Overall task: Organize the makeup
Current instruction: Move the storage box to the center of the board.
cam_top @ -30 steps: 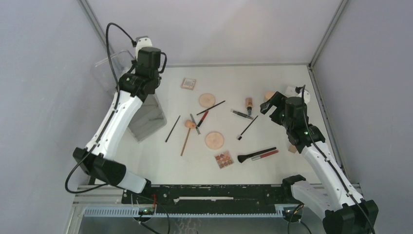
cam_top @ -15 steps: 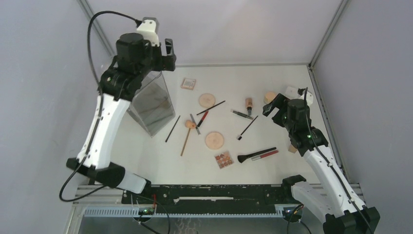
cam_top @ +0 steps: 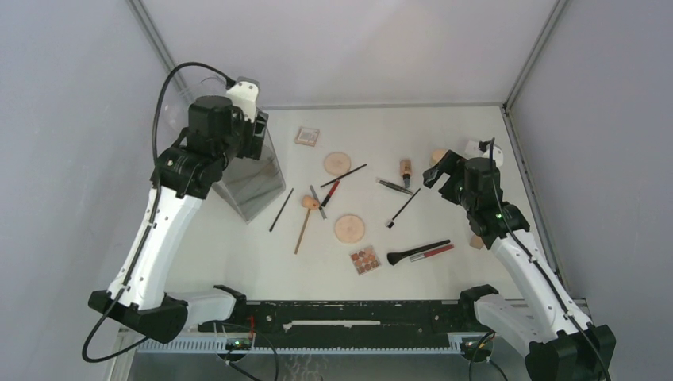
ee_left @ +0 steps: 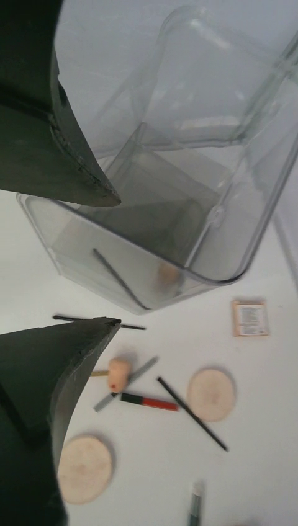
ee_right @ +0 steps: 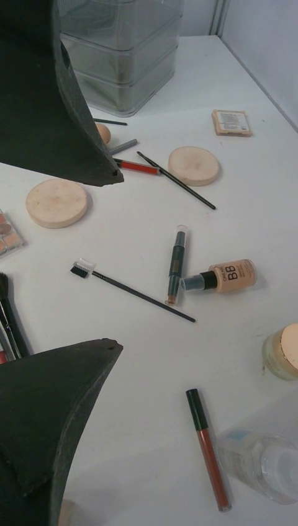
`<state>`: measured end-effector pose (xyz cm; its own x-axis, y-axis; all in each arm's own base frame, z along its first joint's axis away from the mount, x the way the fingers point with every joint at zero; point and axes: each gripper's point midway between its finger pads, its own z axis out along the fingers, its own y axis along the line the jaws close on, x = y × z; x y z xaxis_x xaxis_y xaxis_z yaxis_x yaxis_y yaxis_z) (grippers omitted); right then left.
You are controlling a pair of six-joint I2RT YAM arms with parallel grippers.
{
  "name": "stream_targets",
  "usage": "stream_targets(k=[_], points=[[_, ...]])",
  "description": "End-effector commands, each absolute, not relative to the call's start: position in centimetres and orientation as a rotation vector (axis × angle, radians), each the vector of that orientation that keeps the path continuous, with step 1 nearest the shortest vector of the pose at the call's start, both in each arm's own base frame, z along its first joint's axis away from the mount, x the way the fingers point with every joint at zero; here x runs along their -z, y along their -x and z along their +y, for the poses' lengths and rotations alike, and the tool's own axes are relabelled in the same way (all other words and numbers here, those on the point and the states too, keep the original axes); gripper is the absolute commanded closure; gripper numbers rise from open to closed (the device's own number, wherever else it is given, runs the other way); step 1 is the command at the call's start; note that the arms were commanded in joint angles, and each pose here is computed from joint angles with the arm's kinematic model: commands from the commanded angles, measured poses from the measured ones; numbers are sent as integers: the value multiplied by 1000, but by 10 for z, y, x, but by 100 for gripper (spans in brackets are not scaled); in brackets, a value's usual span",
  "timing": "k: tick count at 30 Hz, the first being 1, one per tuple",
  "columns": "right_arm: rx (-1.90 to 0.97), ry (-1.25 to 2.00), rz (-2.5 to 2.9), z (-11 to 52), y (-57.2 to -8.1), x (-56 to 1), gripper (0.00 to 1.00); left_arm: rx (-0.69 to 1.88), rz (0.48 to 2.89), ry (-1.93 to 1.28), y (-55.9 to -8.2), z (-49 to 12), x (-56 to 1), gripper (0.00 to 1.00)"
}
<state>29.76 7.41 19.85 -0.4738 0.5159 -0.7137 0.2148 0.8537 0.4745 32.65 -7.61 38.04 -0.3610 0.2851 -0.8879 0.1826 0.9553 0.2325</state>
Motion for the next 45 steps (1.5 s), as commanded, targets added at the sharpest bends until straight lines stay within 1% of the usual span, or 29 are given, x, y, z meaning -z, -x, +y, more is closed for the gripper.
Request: stream_targets(k=[1, 4, 7, 9, 12, 17, 20, 22, 25, 32, 34, 36, 39, 43, 44, 45], points=[[-400, -513, 2004, 70, -301, -215, 1, -154, 2047, -347, -321, -68, -350, 30], [-396, -508, 2001, 70, -302, -216, 1, -154, 2063, -326, -321, -68, -342, 36], [-406, -499, 1998, 72, -304, -217, 1, -162, 2073, -317, -320, -67, -338, 49], [-409, -502, 2000, 72, -304, -216, 1, -175, 2080, -307, -321, -65, -335, 53], [-415, -505, 2005, 74, -306, -215, 1, -198, 2075, -293, -323, -61, -337, 52], [-412, -515, 2011, 73, -304, -213, 1, -147, 1991, -271, -317, -63, -363, 39], [-403, -521, 2016, 72, -304, -212, 1, -156, 1906, -220, -312, -55, -385, 35], [-403, -525, 2019, 72, -304, -210, 1, -196, 1899, -217, -314, -50, -385, 35], [-410, -522, 2027, 73, -304, -209, 1, -245, 1955, -241, -324, -47, -371, 36], [-402, -527, 2032, 72, -301, -208, 1, -257, 2025, -263, -335, -50, -346, 52], [-393, -529, 2034, 70, -300, -208, 1, -267, 2034, -265, -336, -49, -343, 58], [-390, -534, 2032, 70, -300, -208, 2, -269, 2040, -268, -336, -49, -341, 68], [-393, -537, 2033, 70, -300, -207, 1, -264, 2042, -268, -337, -50, -340, 78], [-399, -536, 2033, 71, -301, -207, 2, -270, 2045, -266, -337, -50, -339, 84], [-398, -536, 2033, 71, -301, -207, 2, -273, 2044, -265, -338, -49, -339, 83], [-398, -536, 2033, 71, -301, -207, 2, -276, 2044, -264, -338, -49, -339, 81]])
